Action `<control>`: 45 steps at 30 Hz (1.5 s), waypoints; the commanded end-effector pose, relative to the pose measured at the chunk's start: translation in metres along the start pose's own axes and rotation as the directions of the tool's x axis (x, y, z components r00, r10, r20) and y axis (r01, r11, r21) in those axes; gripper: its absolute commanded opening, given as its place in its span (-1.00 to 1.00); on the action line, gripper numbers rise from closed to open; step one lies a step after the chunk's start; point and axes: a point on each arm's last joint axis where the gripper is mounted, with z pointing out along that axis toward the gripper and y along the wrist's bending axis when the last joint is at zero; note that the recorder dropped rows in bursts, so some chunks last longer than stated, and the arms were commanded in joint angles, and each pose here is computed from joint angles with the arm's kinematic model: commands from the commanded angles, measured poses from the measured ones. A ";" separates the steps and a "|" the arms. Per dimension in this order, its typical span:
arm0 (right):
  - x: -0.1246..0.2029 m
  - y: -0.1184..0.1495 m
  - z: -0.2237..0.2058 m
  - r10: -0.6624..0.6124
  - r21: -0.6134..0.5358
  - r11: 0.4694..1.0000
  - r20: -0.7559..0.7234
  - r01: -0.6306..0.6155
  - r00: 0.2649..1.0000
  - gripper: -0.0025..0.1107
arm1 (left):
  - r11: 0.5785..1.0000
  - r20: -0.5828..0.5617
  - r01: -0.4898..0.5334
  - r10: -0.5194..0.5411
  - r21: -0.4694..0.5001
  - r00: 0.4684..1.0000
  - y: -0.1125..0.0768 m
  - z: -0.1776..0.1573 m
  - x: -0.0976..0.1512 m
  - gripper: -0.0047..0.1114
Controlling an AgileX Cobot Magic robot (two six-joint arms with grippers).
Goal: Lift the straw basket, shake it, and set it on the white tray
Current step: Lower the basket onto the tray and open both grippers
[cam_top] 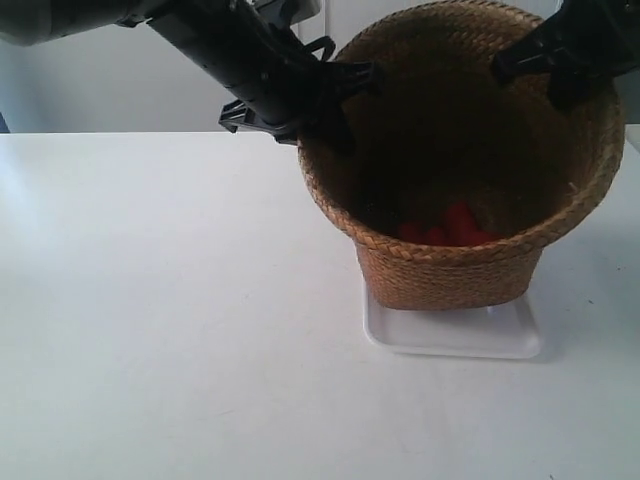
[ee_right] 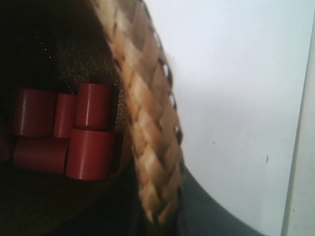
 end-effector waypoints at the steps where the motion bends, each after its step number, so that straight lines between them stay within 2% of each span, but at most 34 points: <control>1: 0.001 0.001 0.011 -0.016 -0.003 1.000 -0.047 0.015 0.999 -0.96 | 0.999 0.043 0.000 -0.002 0.035 0.999 -0.010 -0.010 -0.005 -0.92; 13: 0.001 0.000 0.010 -0.014 0.007 1.000 -0.047 0.014 0.999 -0.96 | 1.000 0.013 0.010 -0.011 0.022 1.000 -0.005 0.000 -0.003 -0.92; 23: 0.003 -0.011 0.011 0.025 0.022 0.999 -0.054 -0.024 0.998 -0.96 | 1.000 0.059 -0.007 0.005 0.027 0.998 -0.009 -0.005 -0.011 -0.92; 36: 0.003 -0.011 0.012 0.034 0.027 0.999 -0.056 -0.032 0.998 -0.96 | 0.999 0.004 -0.002 0.002 0.036 1.000 -0.004 0.012 -0.008 -0.92; 45: 0.005 -0.007 0.030 0.026 0.016 1.000 -0.109 -0.024 0.994 -0.96 | 0.999 0.003 -0.010 0.010 0.036 1.000 -0.004 0.012 -0.008 -0.92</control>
